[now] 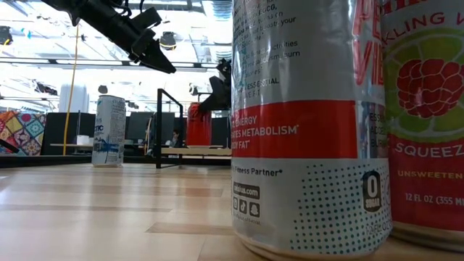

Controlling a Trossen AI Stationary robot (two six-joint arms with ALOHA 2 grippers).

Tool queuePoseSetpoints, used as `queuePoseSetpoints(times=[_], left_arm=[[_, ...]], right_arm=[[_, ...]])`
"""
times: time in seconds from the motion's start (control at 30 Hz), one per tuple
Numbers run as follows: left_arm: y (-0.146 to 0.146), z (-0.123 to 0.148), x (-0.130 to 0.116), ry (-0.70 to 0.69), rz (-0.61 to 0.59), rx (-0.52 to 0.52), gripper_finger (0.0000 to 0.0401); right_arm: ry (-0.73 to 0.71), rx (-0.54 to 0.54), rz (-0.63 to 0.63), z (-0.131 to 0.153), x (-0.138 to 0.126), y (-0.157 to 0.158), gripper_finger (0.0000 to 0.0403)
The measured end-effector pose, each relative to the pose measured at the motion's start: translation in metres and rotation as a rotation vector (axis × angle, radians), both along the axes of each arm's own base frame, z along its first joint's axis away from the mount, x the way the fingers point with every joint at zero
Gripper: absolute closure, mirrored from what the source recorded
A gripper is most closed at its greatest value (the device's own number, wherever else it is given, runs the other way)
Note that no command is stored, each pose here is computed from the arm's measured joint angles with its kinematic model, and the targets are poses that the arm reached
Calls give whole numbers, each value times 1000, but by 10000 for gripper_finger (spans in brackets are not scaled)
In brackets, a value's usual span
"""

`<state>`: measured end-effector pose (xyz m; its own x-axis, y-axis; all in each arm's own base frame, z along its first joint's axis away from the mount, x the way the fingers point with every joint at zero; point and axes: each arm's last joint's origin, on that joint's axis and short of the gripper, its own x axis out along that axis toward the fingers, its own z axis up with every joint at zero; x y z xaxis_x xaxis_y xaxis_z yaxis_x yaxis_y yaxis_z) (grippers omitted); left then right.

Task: Place canned beverage on shelf
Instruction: Put the top left red black soda can on the shelf

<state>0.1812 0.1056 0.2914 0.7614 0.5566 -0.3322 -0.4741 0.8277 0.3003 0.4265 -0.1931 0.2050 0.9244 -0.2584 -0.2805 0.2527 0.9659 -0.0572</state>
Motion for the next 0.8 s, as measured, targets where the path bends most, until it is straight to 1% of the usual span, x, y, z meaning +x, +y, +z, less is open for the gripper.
queuePoseSetpoints(times=[0.07,0.13,0.23,0.37,0.43,0.57,0.8], left_arm=[[0,0,0,0,0,0,123],[0,0,0,0,0,-2,123],[0,-1,0,6,2,-11,123],[0,-2,0,10,2,-14,123],[0,-1,0,9,3,-15,123],[0,-2,0,9,4,-18,123],[0,-2,0,7,5,-20,123]], right_arm=[[4,6,9,1,0,3,382],[28,29,28,7,-3,6,382],[36,36,35,16,-4,12,382],[77,44,-27,12,-7,9,382],[76,36,-70,11,-8,7,382],[80,30,-111,11,-10,1,382],[18,37,-138,16,-11,-5,382]])
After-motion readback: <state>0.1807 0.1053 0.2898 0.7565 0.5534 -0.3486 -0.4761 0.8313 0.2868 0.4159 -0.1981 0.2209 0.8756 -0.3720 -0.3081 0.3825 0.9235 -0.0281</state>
